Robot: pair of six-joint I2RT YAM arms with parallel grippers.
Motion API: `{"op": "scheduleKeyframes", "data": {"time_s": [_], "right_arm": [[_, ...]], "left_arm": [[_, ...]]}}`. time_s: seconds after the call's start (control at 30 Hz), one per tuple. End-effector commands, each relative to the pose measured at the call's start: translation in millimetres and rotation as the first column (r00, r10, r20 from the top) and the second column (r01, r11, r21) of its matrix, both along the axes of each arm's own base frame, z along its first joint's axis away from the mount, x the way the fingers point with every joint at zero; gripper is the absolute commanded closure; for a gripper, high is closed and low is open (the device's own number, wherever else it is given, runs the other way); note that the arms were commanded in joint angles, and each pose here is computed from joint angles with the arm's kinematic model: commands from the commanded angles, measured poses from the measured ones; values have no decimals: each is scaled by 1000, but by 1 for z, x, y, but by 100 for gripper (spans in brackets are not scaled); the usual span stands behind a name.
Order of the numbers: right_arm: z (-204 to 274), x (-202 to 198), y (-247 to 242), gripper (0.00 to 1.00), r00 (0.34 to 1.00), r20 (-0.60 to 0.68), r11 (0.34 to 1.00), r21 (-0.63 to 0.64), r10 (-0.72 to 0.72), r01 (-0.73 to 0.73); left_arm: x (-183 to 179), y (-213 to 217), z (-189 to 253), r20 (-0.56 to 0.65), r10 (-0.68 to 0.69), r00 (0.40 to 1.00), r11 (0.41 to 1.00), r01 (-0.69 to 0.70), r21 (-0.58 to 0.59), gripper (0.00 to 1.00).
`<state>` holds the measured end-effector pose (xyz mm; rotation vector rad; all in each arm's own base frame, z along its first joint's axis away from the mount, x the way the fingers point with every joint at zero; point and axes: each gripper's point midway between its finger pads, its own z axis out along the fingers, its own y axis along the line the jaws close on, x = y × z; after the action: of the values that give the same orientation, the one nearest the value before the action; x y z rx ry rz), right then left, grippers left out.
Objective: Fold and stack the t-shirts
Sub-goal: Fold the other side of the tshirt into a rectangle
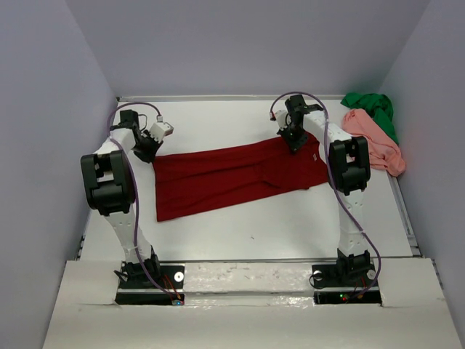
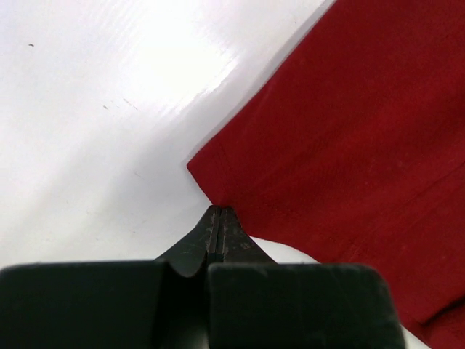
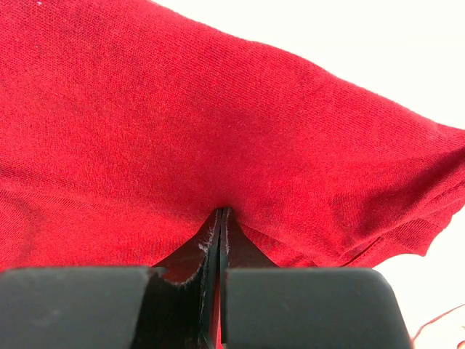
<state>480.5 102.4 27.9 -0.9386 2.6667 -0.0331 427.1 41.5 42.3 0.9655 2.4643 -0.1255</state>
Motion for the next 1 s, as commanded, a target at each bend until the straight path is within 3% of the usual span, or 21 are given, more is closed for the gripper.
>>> {"op": "scheduleKeyframes", "data": {"time_s": [0.0, 0.43, 0.5, 0.6, 0.7, 0.73, 0.77, 0.97], "right_arm": [[-43, -11, -27, 100, 995, -93, 994, -106, -20, 10], [-44, -13, -26, 100, 994, -105, 995, -102, -20, 10], [-44, -13, -26, 100, 994, -105, 995, -103, -19, 8], [-43, -13, -27, 100, 995, -103, 994, -106, -17, 6], [-42, -12, -27, 100, 995, -100, 994, -106, -14, 3], [-40, -12, -27, 100, 995, -97, 994, -105, -14, 4], [-39, -11, -26, 100, 995, -95, 995, -102, -11, 2], [-30, -10, -23, 100, 997, -81, 997, -81, -9, 3]], "left_arm": [[10, 9, 7, 43, 23, 999, 999, -25, 45, 100], [5, 9, -13, 16, 23, 1000, 994, -25, 106, 100], [6, 12, -14, 33, 34, 999, 991, -38, 132, 83], [3, 14, -14, 43, 37, 998, 982, -44, 183, 77], [5, 25, -8, 76, 58, 995, 958, -77, 277, 55], [3, 24, -5, 88, 49, 995, 950, -74, 305, 24], [3, 25, -2, 98, 45, 994, 943, -75, 323, 1], [4, 32, 51, 208, 48, 977, 925, -122, 361, 1]]}}
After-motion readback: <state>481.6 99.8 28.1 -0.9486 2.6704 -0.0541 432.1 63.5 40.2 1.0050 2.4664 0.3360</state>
